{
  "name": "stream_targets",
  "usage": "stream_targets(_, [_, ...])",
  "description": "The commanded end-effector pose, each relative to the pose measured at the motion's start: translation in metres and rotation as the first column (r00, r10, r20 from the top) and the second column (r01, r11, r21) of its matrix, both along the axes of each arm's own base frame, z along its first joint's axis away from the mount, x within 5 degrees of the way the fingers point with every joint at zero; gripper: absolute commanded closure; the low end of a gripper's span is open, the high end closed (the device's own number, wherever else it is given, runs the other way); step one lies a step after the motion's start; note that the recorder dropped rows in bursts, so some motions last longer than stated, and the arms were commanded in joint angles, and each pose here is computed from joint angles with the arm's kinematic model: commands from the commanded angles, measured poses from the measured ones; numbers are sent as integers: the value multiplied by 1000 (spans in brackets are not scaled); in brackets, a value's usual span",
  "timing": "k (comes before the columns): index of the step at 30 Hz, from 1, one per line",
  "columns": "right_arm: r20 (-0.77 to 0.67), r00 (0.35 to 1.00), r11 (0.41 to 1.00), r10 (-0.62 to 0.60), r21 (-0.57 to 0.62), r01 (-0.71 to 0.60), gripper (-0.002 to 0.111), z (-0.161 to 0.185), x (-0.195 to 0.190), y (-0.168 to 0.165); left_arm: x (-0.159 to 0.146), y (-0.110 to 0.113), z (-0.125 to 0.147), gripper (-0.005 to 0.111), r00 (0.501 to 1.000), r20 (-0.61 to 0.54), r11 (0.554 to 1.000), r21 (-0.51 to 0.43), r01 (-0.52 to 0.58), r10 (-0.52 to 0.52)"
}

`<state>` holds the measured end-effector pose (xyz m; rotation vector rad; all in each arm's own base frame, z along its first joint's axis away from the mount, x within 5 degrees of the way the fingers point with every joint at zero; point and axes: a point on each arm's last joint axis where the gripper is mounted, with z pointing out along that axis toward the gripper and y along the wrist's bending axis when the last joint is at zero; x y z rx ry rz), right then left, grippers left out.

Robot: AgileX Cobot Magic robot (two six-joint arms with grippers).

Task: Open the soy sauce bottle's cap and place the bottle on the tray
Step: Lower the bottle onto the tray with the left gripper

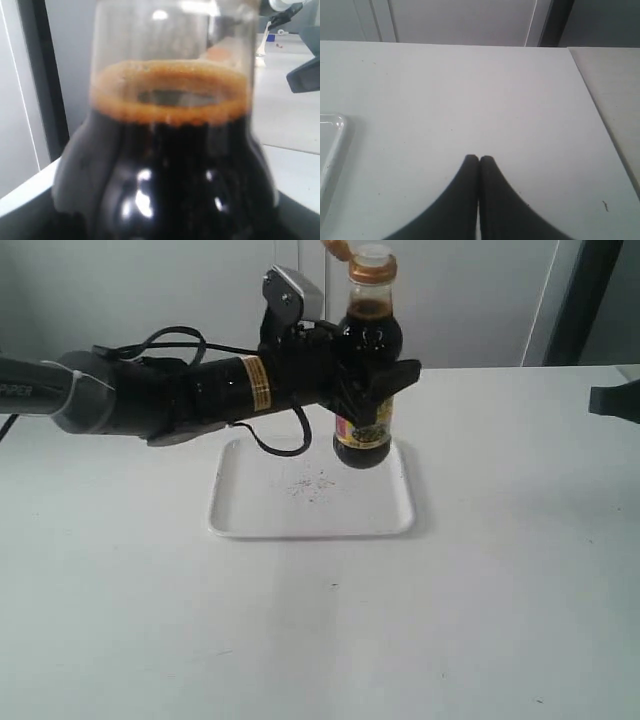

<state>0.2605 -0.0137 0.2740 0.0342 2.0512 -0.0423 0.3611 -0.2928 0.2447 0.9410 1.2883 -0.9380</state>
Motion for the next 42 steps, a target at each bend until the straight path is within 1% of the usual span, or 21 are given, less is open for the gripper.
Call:
stream_targets(1, [13, 998, 998, 58, -37, -57, 108, 1, 0, 10, 10, 31, 22, 107, 999, 35, 992, -130, -1, 6])
stream_targets(3, [14, 995, 994, 94, -58, -93, 108, 1, 0, 17, 17, 45, 16, 107, 999, 24, 992, -117, -39, 42])
stream_targets(5, [6, 994, 993, 105, -59, -104, 108, 0, 0, 20, 22, 56, 13, 107, 998, 18, 991, -121, -63, 65])
stream_targets(8, [-1, 994, 993, 105, -58, -105, 108, 0, 0, 20, 27, 61, 11, 107, 995, 22, 987, -133, -90, 93])
stream_targets(10, [1, 995, 993, 104, -56, -104, 108, 0, 0, 20, 34, 62, 1, 107, 991, -28, 977, -165, -133, 130])
stream_targets(12, [6, 995, 993, 104, -57, -104, 108, 0, 0, 20, 37, 62, -7, 107, 989, -50, 975, -166, -148, 142])
stream_targets(21, [7, 995, 993, 103, -55, -103, 108, 0, 0, 20, 43, 60, -31, 107, 984, -17, 977, -122, -176, 176])
stream_targets(33, [7, 995, 993, 103, -55, -103, 108, 0, 0, 20, 51, 61, -55, 107, 974, -35, 968, -107, -227, 224])
stream_targets(36, [7, 995, 993, 103, -55, -103, 108, 0, 0, 20, 51, 60, -59, 107, 973, -26, 969, -98, -229, 227])
stream_targets(42, [9, 995, 993, 102, -54, -102, 108, 0, 0, 20, 52, 59, -74, 107, 972, -52, 970, -79, -231, 228])
